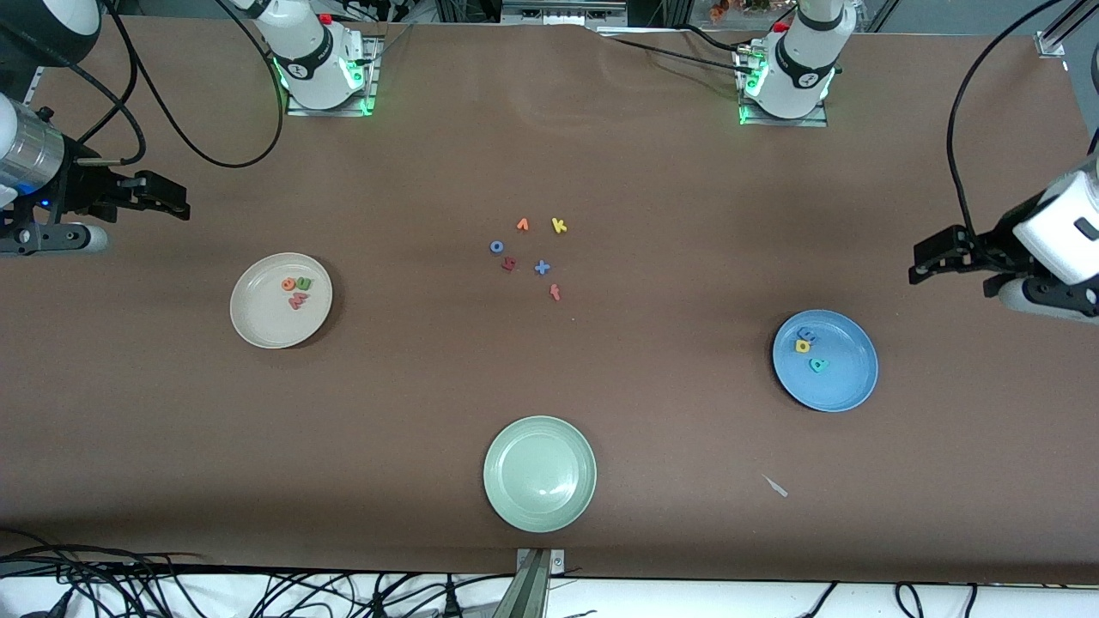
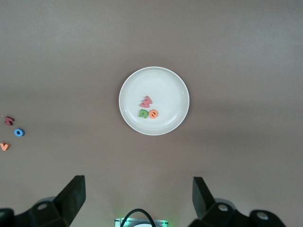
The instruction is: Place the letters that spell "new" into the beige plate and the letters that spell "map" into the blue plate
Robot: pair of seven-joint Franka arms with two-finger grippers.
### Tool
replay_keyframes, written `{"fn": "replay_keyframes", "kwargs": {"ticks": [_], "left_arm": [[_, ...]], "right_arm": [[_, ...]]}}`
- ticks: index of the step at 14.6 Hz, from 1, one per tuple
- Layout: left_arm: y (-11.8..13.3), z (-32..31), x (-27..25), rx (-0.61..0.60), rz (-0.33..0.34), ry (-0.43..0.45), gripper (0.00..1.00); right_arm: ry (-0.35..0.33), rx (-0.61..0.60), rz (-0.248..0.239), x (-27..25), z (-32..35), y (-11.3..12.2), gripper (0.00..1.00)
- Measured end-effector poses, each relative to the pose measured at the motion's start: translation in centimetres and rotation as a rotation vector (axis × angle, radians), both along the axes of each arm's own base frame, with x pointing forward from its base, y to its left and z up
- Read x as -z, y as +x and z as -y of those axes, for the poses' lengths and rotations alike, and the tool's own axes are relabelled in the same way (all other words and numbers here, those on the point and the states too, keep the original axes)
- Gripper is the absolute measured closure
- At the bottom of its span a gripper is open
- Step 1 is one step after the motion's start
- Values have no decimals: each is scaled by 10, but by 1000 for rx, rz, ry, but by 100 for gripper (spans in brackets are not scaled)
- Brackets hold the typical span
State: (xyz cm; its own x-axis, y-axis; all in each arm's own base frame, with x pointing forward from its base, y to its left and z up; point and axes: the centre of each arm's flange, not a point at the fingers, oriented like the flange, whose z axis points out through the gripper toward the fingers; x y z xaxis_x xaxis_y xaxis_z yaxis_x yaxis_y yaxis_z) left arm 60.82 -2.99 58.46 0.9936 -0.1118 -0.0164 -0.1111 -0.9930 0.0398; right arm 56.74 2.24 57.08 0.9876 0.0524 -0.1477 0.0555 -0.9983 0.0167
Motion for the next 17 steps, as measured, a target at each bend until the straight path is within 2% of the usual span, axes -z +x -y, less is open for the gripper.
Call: {"fn": "replay_keyframes", "kwargs": {"ticks": [3,5,10,17], "left_arm": [[-32,28,9,-46,-38,21,0],[-41,30,11,-56,-38,25,0],[-54,17,13,-81,-18,27,0],[-55,19,12,-77,-19,28,0]], "right_arm": [[0,0,0,0,0,0,0],[0,0,0,0,0,0,0],[0,0,0,0,0,0,0],[0,0,0,0,0,0,0]]}}
